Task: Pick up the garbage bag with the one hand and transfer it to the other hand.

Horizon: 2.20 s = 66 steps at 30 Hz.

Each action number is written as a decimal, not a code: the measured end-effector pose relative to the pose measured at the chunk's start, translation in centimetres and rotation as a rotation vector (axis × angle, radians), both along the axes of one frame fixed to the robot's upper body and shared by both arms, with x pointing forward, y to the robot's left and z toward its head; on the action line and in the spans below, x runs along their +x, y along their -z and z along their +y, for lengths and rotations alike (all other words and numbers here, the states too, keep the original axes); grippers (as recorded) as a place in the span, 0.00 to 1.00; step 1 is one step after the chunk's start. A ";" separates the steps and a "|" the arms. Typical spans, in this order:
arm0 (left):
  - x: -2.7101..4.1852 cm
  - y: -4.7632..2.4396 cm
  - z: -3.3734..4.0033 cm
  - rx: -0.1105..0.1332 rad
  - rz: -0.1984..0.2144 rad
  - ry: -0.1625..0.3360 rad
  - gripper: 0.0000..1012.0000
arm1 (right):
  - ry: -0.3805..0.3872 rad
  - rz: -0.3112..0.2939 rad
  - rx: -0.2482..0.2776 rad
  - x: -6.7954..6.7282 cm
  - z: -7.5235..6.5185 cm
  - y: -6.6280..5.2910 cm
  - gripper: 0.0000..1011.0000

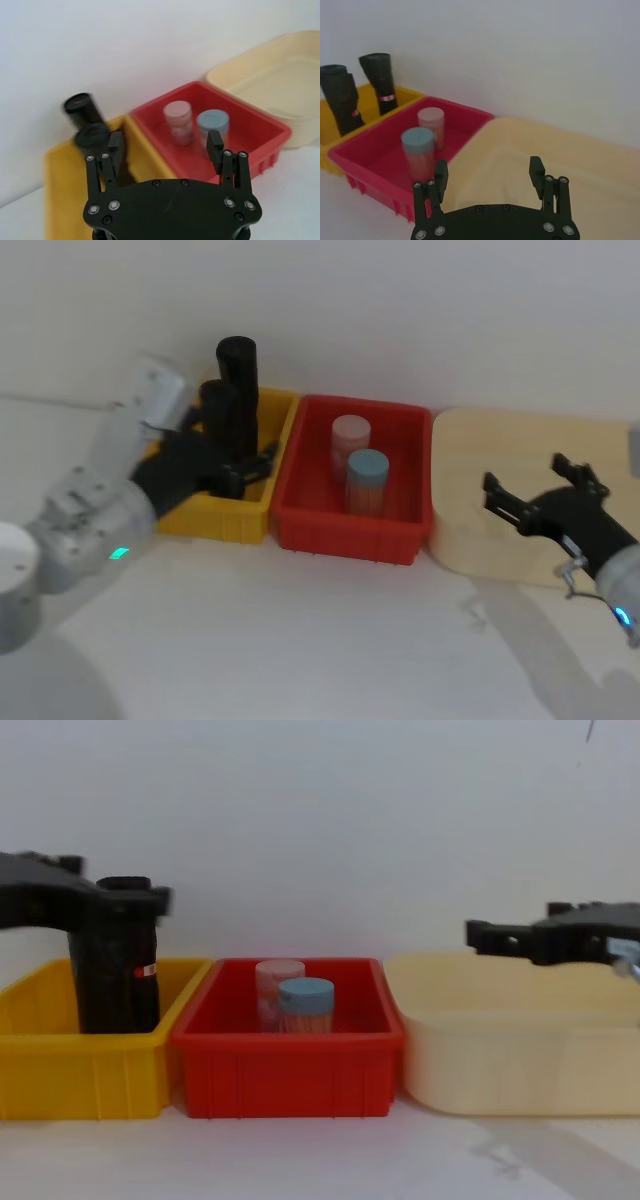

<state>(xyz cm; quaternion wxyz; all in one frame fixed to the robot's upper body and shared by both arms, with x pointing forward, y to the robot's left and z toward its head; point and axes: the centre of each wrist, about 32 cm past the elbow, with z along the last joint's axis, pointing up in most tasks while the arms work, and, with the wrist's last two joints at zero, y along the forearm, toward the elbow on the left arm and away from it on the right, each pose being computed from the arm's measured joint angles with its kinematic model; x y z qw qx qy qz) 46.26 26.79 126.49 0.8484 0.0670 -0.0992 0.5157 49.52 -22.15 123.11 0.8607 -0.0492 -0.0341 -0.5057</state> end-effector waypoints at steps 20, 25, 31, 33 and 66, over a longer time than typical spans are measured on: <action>-0.38 -1.54 8.82 -0.038 0.086 -0.168 0.99 | -0.124 0.076 -0.037 4.8 4.2 -3.4 0.99; 0.44 -1.25 9.84 -0.056 0.109 -0.170 0.99 | -0.140 0.092 -0.046 5.5 5.0 -3.6 0.99; 1.55 -0.74 10.54 -0.085 0.138 -0.136 0.99 | -0.157 0.105 -0.054 6.3 5.7 -3.9 0.99; 2.00 -0.51 10.70 -0.097 0.148 -0.115 0.99 | -0.163 0.104 -0.055 6.4 6.0 -4.1 0.99; 7.63 1.53 8.69 -0.167 0.170 0.100 0.99 | -0.248 0.082 -0.075 7.1 6.4 -4.8 0.99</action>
